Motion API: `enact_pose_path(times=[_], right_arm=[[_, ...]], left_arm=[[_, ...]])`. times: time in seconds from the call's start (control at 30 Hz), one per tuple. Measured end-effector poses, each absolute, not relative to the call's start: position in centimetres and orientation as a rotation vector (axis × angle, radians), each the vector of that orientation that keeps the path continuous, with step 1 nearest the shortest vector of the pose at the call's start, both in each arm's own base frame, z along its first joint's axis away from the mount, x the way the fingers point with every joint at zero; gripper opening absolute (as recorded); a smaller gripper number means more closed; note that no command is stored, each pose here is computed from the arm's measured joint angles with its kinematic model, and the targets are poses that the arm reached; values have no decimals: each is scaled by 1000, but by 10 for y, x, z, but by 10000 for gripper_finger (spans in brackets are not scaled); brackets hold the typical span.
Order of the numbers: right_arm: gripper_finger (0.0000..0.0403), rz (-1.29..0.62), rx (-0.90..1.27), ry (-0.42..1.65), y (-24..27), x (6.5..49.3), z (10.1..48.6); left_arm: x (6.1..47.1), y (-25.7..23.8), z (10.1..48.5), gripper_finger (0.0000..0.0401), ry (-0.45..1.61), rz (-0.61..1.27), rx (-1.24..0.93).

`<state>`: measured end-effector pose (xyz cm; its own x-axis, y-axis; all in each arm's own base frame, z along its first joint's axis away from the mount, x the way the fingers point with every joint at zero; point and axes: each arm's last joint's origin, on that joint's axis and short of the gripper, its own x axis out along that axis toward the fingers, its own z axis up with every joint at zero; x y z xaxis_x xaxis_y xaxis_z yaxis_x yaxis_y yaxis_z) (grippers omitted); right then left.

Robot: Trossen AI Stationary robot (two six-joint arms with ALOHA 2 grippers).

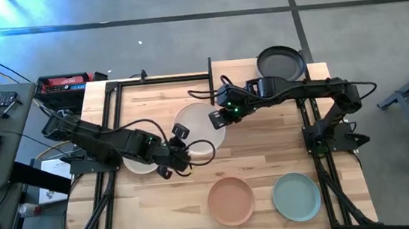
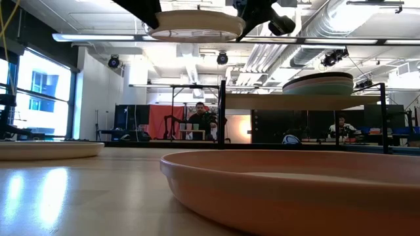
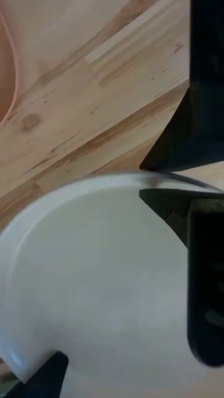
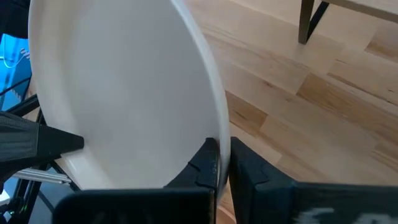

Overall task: Place and stack plates onto a shelf
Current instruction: Put the white plate on the shelf

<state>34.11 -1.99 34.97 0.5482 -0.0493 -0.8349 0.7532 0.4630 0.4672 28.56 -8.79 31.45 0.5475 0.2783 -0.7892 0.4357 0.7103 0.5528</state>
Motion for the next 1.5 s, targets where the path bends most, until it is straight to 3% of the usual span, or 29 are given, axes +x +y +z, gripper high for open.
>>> enact_pose_path(times=[0.4,0.67,0.97,1.5], right_arm=[[0,-619,958,923,-25,335,346],[0,-744,940,1057,-35,319,339],[0,-755,901,1090,-57,311,339],[0,-837,882,934,-155,250,368]], left_arm=[[288,-88,317,103,980,-10,654],[288,-88,317,106,977,15,636],[288,-86,317,106,979,21,633],[300,-22,317,106,1045,208,530]])
